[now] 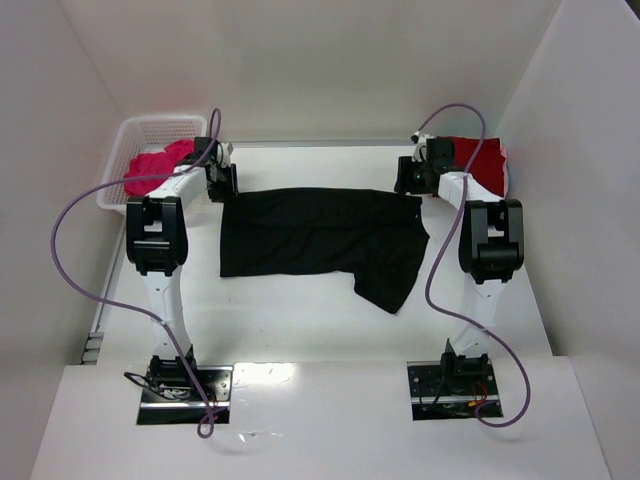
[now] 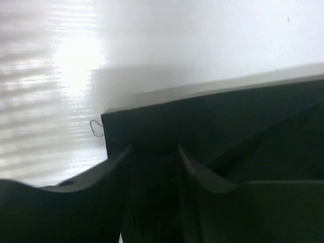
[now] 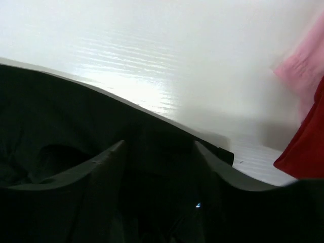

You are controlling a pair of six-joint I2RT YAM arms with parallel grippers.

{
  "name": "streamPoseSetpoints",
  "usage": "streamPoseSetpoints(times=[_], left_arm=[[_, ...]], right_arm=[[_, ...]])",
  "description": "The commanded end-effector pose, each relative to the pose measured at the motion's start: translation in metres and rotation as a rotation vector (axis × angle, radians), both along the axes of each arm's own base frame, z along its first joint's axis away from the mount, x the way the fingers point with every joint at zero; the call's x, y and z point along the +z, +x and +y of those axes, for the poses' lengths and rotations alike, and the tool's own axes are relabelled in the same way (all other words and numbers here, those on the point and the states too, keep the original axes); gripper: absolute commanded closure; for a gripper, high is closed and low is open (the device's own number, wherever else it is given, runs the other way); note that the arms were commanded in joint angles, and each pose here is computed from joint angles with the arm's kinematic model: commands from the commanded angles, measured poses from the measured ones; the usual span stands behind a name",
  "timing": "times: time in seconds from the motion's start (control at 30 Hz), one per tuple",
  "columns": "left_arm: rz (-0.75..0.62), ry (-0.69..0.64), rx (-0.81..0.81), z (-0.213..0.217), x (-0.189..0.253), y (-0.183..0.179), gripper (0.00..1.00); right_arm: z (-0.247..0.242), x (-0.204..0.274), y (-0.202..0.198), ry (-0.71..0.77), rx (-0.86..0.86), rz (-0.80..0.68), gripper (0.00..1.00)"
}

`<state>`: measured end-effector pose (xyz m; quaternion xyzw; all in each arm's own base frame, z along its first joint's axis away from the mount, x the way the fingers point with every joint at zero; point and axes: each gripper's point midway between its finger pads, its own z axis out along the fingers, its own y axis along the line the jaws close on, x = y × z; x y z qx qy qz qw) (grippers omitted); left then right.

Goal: Fold and stack the t-shirts
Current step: Fold the flattened tshirt in 1/3 of the way

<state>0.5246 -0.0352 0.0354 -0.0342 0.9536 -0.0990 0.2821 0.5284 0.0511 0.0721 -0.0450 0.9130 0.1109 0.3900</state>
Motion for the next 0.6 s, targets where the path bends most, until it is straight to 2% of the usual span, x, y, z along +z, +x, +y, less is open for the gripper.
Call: streamPoseSetpoints(times=[0.0,0.13,0.17,0.27,0.43,0.5,0.57], left_arm=[[-0.042,-0.010,0.032,-0.001,0.004,0.020,0.57],[-0.047,-0.018,0.027,-0.002,0.002,0.026,0.64],[-0.051,-0.018,0.026,-0.002,0.002,0.029,0.69],[-0.051,-0.018,0.026,-0.002,0.002,0.029,0.76],[-0.051,-0.018,0.026,-0.002,0.001,0.030,0.98],[-0.061,-0.011,0.032,-0.001,0.001,0.033,1.00],[-0.070,-0.011,0.032,-0.001,0.005,0.035,1.00]], right_arm=[[-0.006,0.010,0.014,-0.008,-0.017,-0.026,0.41],[-0.006,0.006,0.008,-0.016,-0.010,0.004,0.44],[-0.009,0.004,0.006,-0.025,-0.020,0.014,0.44],[-0.013,0.008,-0.005,-0.043,-0.037,0.023,0.39],[-0.023,0.012,-0.019,-0.081,-0.077,0.026,0.28],[-0.029,0.014,-0.022,-0.105,-0.101,0.024,0.23],[-0.031,0.013,-0.025,-0.115,-0.111,0.027,0.23]])
